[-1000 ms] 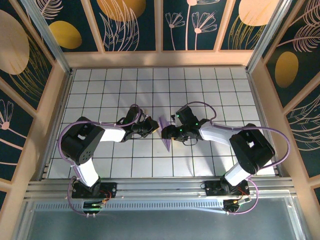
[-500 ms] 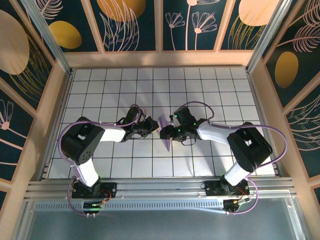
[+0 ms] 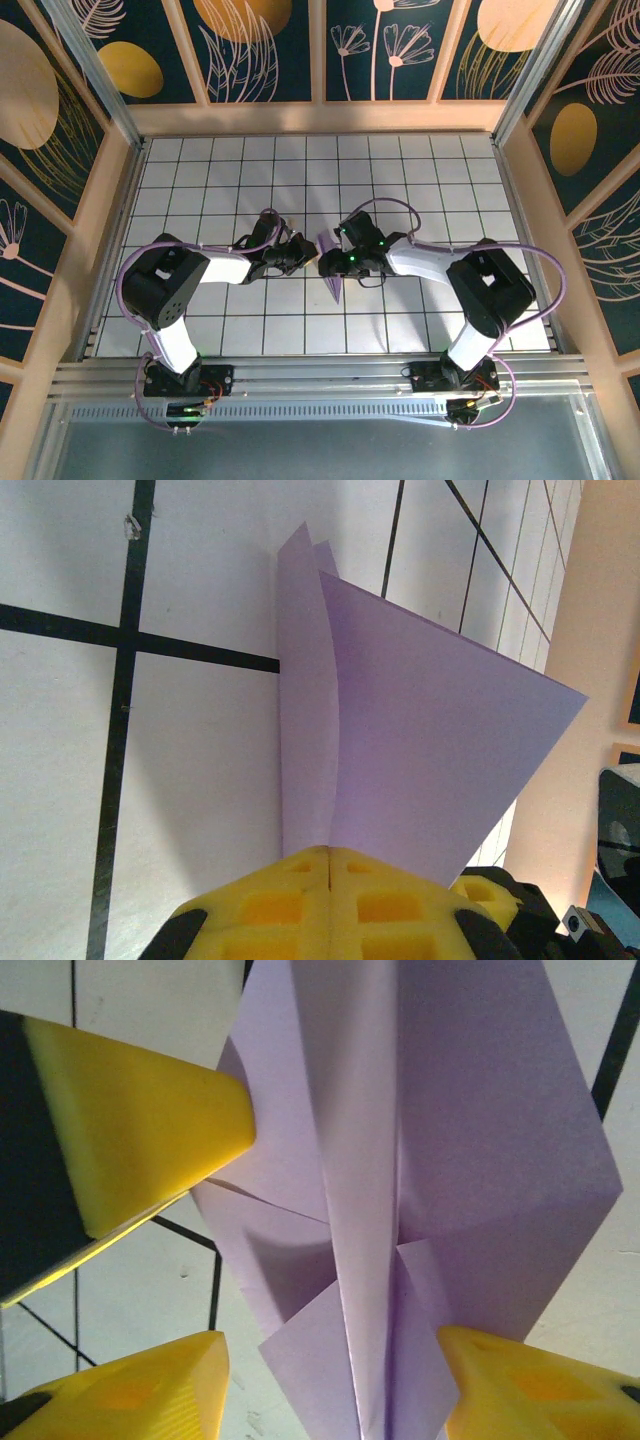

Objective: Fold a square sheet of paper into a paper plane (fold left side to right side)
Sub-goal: Pick up the paper plane at the center of the table.

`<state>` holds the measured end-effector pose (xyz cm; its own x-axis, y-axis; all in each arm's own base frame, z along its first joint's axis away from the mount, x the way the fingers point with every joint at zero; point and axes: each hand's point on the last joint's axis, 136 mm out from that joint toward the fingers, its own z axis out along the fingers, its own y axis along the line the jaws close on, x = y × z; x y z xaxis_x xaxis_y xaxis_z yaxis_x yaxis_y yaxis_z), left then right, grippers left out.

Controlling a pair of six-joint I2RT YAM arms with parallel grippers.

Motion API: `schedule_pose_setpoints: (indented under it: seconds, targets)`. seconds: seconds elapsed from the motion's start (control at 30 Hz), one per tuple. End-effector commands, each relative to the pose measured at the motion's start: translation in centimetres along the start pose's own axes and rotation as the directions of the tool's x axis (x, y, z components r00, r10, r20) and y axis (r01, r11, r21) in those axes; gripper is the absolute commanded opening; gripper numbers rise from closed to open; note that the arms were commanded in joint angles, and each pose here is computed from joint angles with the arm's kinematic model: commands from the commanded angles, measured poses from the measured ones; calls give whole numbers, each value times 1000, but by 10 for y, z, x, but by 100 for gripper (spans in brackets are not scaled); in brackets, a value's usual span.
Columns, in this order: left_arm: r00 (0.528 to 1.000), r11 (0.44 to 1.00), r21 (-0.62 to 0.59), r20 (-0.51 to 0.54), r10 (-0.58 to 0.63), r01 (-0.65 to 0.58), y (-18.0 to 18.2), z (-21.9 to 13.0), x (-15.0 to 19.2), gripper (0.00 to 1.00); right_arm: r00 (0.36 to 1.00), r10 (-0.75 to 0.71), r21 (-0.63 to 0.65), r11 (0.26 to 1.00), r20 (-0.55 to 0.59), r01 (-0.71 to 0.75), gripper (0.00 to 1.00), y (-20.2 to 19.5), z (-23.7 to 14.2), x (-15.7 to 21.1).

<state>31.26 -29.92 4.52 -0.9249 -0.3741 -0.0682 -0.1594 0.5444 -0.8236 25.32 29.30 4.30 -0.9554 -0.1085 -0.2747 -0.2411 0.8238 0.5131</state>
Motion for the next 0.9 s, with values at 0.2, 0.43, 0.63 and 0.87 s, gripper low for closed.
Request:
schedule_pose_setpoints:
  seconds: [0.2,0.43,0.63,0.87]
  targets:
    - [1000,1000,7,-13,-1,1,-5,2,2,0,999,-38,116,993,0,38,44,-13,-3,0]
    - [1000,1000,5,-14,-1,1,-3,3,2,0,999,-38,129,991,0,38,32,-15,-4,2]
    - [1000,1000,3,-13,-2,2,-3,2,2,0,999,-44,125,991,-14,45,28,-11,0,7]
    - [1000,1000,2,-14,-5,5,-2,3,2,0,999,-46,163,985,-27,49,27,-14,7,14]
